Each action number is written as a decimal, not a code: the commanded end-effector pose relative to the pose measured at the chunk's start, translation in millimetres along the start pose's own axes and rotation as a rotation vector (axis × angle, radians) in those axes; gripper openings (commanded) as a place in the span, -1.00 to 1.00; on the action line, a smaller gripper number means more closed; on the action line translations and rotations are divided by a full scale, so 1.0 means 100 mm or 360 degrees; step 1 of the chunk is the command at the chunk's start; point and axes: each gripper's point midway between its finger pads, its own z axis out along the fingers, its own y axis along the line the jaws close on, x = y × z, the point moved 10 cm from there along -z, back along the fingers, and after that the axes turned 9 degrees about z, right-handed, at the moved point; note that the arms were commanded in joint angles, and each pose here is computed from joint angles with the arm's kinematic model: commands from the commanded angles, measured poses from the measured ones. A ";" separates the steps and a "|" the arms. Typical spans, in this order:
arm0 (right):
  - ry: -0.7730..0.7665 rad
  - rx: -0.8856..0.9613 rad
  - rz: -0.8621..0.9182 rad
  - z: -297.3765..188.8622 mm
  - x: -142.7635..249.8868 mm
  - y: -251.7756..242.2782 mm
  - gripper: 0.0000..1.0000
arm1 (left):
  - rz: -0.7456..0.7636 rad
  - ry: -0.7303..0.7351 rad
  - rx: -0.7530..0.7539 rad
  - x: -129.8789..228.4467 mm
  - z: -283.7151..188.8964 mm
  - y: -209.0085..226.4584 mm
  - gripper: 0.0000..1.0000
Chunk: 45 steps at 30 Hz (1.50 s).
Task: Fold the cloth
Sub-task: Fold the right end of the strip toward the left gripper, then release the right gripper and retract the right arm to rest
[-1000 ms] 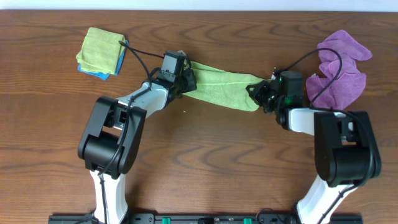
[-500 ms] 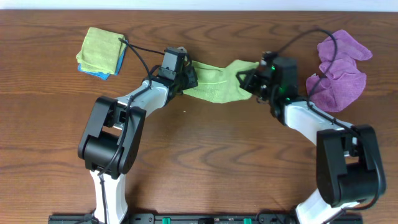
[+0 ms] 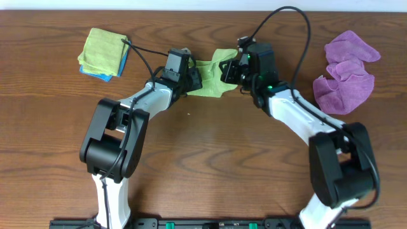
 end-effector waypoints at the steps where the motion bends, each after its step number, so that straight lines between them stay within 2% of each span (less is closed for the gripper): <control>1: 0.0008 0.0025 -0.0060 0.17 0.05 0.05 -0.97 | 0.0017 -0.0017 0.0010 -0.06 0.01 -0.03 -0.88; 8: 0.0046 0.0035 -0.0112 0.53 0.08 0.16 -0.97 | 0.0033 -0.0039 -0.0001 -0.15 -0.16 -0.04 -0.88; 15: 0.0112 0.0058 -0.0189 0.70 0.18 0.27 -0.97 | -0.0031 -0.0123 -0.0057 -0.39 -0.51 0.16 -0.88; 19: 0.0113 0.0050 -0.0215 0.72 0.24 0.35 -0.80 | -0.0011 -0.0232 -0.0075 -0.57 -0.76 0.26 -0.88; 27: 0.0125 -0.0035 -0.0269 0.74 0.34 0.62 -0.59 | -0.0044 -0.0351 -0.0103 -0.75 -1.05 0.40 -0.88; 40: 0.0037 -0.0142 -0.0304 0.70 0.16 0.93 -0.50 | -0.0044 -0.0312 -0.0125 -0.72 -1.09 0.44 -0.88; 42: 0.0063 -0.0116 -0.0291 0.65 0.13 0.91 -0.39 | -0.0052 -0.0288 -0.0134 -0.70 -1.09 0.45 -0.88; 43: 0.0101 -0.0060 -0.0269 0.58 0.10 0.86 -0.19 | -0.0063 -0.0251 -0.0144 -0.67 -1.10 0.46 -0.61; 44: 0.0119 -0.0032 -0.0258 0.54 0.09 0.84 -0.11 | -0.0071 -0.0231 -0.0149 -0.65 -1.10 0.48 -0.42; 45: 0.0149 0.0004 -0.0258 0.48 0.07 0.81 0.05 | -0.0077 -0.0198 -0.0138 -0.63 -1.10 0.48 -0.14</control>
